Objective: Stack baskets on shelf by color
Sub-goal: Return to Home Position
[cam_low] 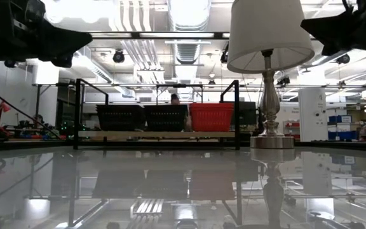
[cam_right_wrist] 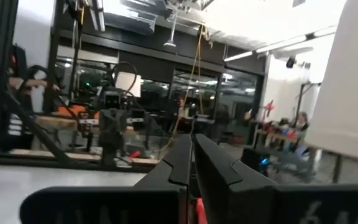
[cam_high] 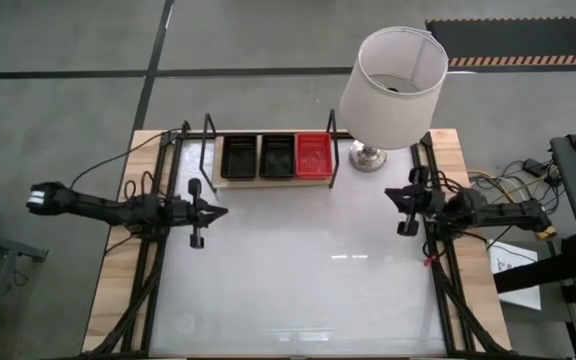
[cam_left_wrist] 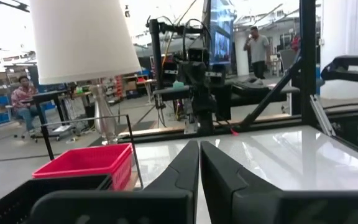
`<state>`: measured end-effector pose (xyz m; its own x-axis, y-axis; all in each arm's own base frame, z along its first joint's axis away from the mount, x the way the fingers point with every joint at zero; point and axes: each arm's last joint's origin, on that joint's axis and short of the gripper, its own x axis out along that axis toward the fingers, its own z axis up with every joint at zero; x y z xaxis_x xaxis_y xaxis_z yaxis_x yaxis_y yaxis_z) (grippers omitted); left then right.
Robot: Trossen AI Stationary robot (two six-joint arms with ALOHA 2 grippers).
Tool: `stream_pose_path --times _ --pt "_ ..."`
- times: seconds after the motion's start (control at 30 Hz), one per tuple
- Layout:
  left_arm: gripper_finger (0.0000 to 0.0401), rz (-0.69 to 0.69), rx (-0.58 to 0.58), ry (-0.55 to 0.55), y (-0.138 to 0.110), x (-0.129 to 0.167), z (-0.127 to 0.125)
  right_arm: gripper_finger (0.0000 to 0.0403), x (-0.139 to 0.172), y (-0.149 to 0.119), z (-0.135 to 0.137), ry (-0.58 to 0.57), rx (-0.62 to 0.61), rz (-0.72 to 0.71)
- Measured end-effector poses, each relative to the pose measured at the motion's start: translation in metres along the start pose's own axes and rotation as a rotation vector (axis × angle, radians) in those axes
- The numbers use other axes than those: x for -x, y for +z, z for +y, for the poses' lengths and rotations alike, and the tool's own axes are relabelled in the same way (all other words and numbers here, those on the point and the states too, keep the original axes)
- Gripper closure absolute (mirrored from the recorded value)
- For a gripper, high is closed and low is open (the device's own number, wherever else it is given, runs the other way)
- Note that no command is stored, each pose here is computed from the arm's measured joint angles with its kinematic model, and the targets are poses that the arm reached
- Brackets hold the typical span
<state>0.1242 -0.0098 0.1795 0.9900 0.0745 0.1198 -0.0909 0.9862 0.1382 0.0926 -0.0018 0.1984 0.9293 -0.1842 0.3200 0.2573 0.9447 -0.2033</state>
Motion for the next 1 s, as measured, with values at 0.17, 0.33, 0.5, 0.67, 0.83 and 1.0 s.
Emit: stream_pose_path --times 0.17,0.33,0.5,0.67,0.83,1.0 --pt "0.0401 0.031 -0.006 -0.005 -0.004 -0.002 -0.001 0.039 -0.001 -0.001 0.0 0.003 -0.093 0.01" --pt "0.0401 0.066 -0.014 -0.011 -0.008 -0.004 -0.002 0.039 -0.001 -0.001 0.001 0.003 -0.112 0.012" --pt "0.0401 0.107 -0.022 -0.018 -0.013 -0.006 -0.003 0.039 -0.001 -0.001 0.001 0.003 -0.112 0.012" --pt "0.0401 0.153 -0.032 -0.026 -0.019 -0.008 -0.005 0.039 -0.001 -0.001 0.001 0.003 -0.112 0.012" --pt "0.0401 0.215 -0.044 -0.036 -0.026 -0.01 -0.006 0.039 -0.001 -0.001 0.001 0.003 -0.112 0.012" --pt "0.0401 0.281 -0.058 -0.047 -0.035 -0.012 -0.008 0.039 -0.001 -0.001 0.001 0.003 -0.112 0.012"
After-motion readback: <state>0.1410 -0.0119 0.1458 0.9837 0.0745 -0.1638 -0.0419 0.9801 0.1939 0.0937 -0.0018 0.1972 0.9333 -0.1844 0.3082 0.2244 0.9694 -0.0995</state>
